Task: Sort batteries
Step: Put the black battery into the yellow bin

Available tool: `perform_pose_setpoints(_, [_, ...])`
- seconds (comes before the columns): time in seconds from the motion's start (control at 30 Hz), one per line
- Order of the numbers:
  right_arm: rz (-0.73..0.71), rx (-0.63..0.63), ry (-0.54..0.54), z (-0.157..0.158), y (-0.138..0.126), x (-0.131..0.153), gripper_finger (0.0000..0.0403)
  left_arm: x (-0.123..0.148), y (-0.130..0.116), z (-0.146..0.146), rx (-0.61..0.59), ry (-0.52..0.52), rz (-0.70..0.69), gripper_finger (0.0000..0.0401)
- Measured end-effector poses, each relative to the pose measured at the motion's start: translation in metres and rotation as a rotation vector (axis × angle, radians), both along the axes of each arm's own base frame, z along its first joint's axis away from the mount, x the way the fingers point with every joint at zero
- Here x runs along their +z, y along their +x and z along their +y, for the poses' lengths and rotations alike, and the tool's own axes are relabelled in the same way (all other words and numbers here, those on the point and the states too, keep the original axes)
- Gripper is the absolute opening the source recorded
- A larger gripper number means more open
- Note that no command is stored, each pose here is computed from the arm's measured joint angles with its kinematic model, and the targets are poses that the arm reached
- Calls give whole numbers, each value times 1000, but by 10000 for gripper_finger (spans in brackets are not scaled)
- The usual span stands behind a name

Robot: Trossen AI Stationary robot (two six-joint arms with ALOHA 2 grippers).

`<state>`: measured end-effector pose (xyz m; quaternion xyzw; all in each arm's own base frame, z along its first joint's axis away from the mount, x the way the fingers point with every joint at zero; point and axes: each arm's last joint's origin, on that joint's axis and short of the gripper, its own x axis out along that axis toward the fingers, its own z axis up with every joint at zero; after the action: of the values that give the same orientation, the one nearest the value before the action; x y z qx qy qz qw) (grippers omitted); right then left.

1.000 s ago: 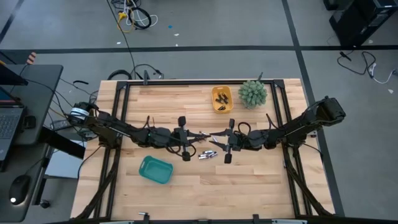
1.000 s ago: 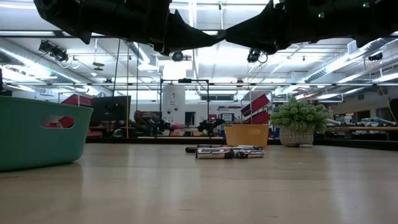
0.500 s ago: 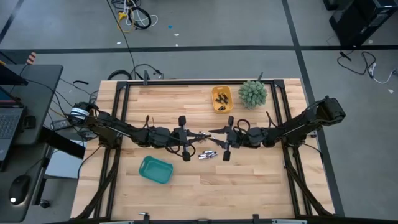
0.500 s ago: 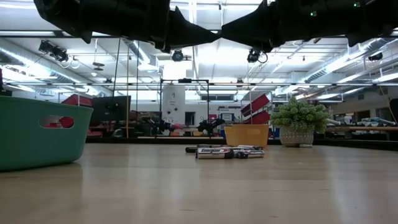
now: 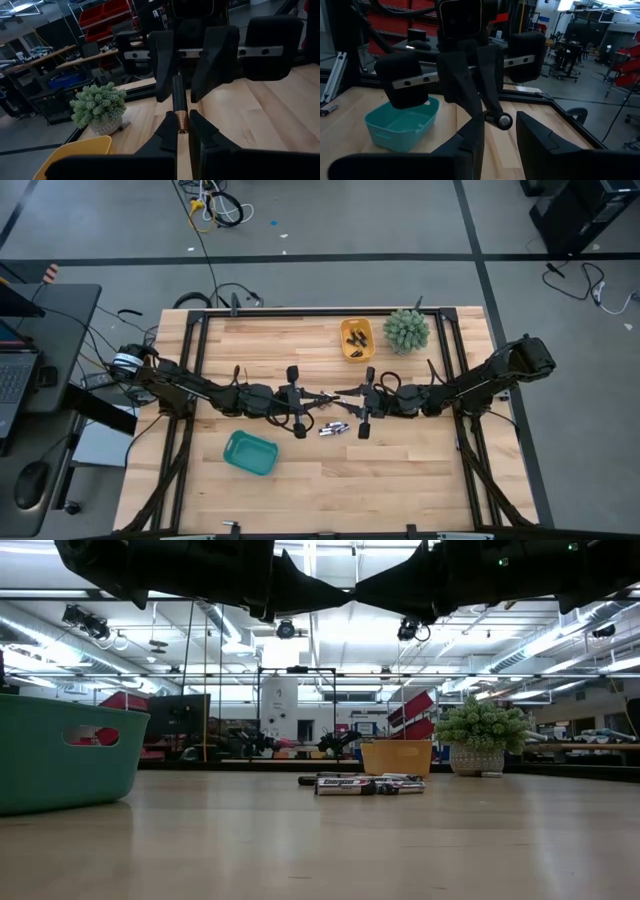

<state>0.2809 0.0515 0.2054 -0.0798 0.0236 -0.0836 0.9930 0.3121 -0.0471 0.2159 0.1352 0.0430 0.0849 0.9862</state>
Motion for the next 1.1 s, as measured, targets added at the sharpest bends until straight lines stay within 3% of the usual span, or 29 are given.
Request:
perform_pose_setpoints(0.37, [-3,-1,1,0,0,0,78,-1,0,4,18,2,13,6])
perform_pose_setpoints(0.8, [1,-6,-1,-3,1,0,17,-2,0,4,19,4,20,8])
perform_pose_setpoints(1.1, [7,-23,13,-7,1,-1,16,-1,0,4,19,-2,13,73])
